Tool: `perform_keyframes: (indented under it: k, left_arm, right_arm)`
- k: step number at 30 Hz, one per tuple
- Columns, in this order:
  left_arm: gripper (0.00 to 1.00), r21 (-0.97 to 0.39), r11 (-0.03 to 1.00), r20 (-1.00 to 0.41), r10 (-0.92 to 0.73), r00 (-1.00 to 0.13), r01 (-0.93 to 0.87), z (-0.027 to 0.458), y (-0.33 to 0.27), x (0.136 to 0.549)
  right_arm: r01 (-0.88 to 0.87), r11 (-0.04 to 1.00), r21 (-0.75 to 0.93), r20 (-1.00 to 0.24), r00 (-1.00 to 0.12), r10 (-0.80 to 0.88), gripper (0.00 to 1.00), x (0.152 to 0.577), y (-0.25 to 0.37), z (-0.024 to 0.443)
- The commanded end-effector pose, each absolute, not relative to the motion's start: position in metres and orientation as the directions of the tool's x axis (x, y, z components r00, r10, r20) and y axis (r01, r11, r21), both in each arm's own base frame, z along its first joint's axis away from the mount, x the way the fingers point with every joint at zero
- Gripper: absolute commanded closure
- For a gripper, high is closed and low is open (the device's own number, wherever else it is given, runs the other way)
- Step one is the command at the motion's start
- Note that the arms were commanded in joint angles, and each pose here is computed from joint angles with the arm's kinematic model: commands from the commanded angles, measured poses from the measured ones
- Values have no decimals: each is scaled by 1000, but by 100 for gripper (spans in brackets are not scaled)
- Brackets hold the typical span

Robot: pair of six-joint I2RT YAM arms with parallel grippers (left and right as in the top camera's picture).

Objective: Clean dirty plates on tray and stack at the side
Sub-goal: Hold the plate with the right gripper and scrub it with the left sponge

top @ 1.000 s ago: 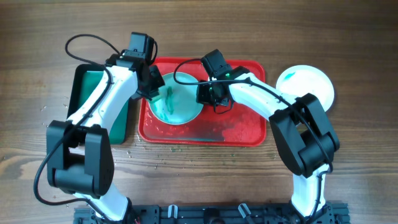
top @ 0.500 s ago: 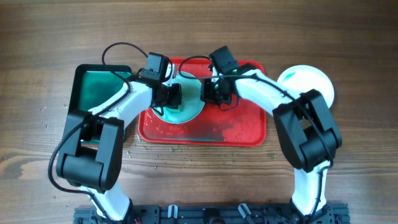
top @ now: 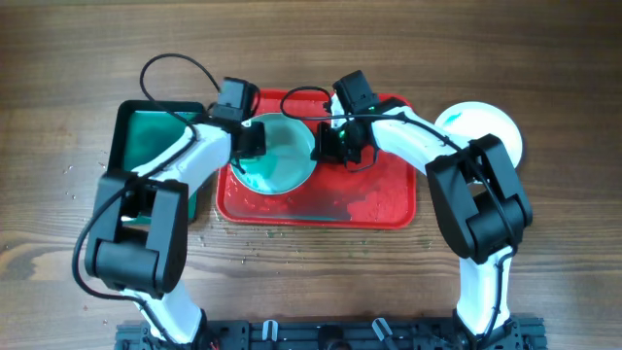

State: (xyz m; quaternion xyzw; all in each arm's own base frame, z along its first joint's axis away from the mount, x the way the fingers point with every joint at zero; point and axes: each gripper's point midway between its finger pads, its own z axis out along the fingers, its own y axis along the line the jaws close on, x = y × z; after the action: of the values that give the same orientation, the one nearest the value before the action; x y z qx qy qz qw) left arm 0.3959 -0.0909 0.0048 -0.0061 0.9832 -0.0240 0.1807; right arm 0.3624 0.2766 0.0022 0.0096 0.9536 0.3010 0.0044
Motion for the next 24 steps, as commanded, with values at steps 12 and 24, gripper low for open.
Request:
perform_keyframes:
  k: [12, 24]
  left_arm:
    - [96, 59, 991, -516, -73, -853, -120, 6, -79, 426]
    - [96, -619, 761, 156, -124, -980, -194, 14, -207, 311]
  right_arm:
    - [18, 824, 566, 21, -1000, 7, 96, 359, 274, -13]
    - [17, 823, 568, 17, -1000, 9, 96, 360, 274, -13]
